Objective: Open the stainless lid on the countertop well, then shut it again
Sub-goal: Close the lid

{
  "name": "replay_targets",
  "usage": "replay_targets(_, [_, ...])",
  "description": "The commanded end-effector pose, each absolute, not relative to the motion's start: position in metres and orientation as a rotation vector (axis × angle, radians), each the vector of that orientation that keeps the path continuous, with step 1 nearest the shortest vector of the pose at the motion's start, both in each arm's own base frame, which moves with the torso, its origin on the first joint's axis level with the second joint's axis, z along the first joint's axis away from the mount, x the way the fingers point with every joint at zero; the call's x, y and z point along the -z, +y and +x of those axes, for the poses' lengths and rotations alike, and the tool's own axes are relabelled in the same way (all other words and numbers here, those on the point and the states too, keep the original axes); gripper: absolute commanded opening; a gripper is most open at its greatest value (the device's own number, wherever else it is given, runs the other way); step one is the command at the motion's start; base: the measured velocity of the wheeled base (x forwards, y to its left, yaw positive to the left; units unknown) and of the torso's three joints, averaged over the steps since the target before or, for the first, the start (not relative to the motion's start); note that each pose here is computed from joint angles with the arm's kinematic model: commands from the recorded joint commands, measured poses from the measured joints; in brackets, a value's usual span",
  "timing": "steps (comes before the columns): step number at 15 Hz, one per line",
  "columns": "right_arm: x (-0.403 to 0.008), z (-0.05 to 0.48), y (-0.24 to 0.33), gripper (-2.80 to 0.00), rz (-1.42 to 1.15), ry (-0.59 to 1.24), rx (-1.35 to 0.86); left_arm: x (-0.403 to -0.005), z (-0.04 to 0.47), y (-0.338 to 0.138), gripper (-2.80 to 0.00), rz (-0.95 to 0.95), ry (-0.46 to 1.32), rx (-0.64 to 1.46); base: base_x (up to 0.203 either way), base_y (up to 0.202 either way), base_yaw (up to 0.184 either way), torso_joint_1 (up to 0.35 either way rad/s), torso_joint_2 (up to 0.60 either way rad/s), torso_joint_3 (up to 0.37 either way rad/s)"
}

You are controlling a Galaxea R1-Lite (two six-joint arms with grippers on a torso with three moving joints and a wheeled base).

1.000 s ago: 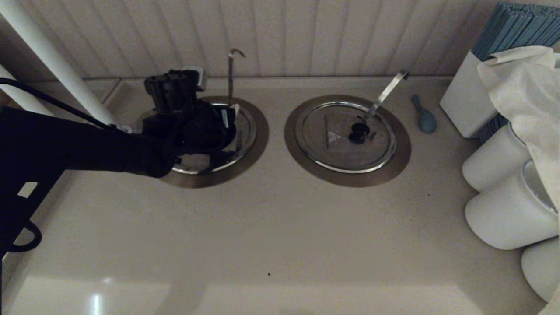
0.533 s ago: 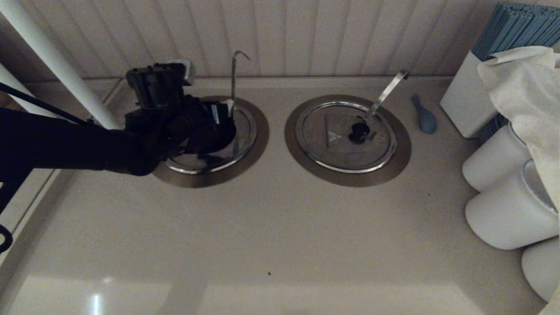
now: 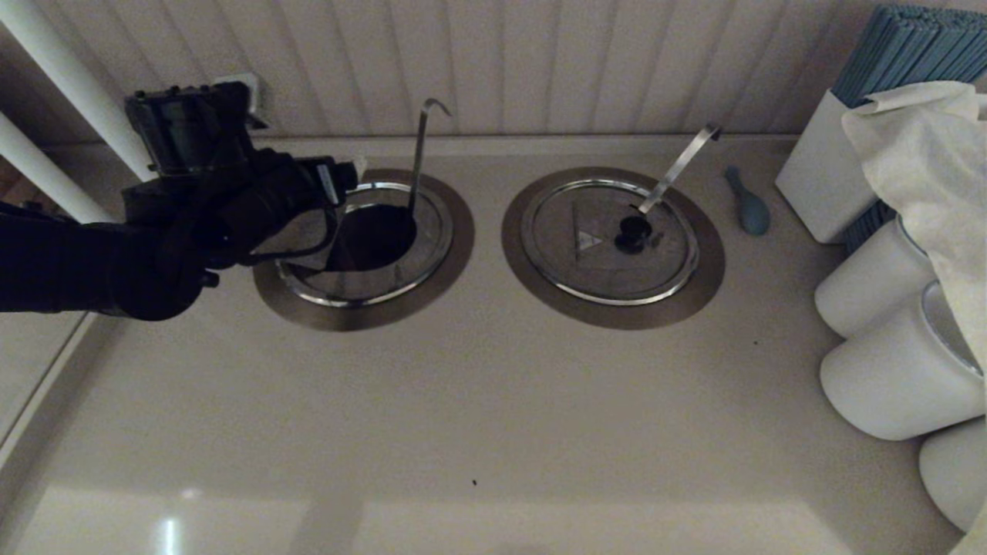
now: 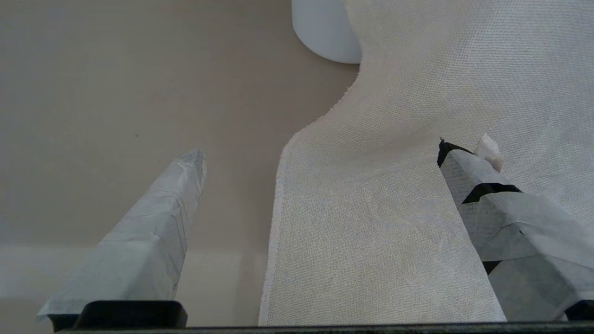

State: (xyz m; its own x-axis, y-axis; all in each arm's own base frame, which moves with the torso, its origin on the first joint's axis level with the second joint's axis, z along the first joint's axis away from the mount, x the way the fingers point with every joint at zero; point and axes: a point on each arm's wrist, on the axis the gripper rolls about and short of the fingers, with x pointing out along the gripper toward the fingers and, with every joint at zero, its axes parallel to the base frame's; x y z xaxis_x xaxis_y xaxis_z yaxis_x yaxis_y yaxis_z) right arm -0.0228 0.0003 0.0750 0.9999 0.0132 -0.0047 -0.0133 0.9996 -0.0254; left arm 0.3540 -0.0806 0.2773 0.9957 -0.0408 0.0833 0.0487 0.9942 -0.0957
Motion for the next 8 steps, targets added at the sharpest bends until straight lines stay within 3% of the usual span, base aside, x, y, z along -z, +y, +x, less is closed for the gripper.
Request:
replay_targets(1, [-0.075, -0.023, 0.0, 0.0, -0.026, 0.006, -0.014, -0.291, 0.343, -0.062, 0.0, -0.145, -0.124, -0.031, 0.0, 0.0, 0.0, 0.0, 0.0, 0.0])
replay_targets(8, [-0.075, -0.023, 0.0, 0.0, -0.026, 0.005, -0.014, -0.267, 0.347, -0.009, 0.0, -0.41, -0.071, -0.174, 0.0, 0.0, 0.0, 0.0, 0.0, 0.0])
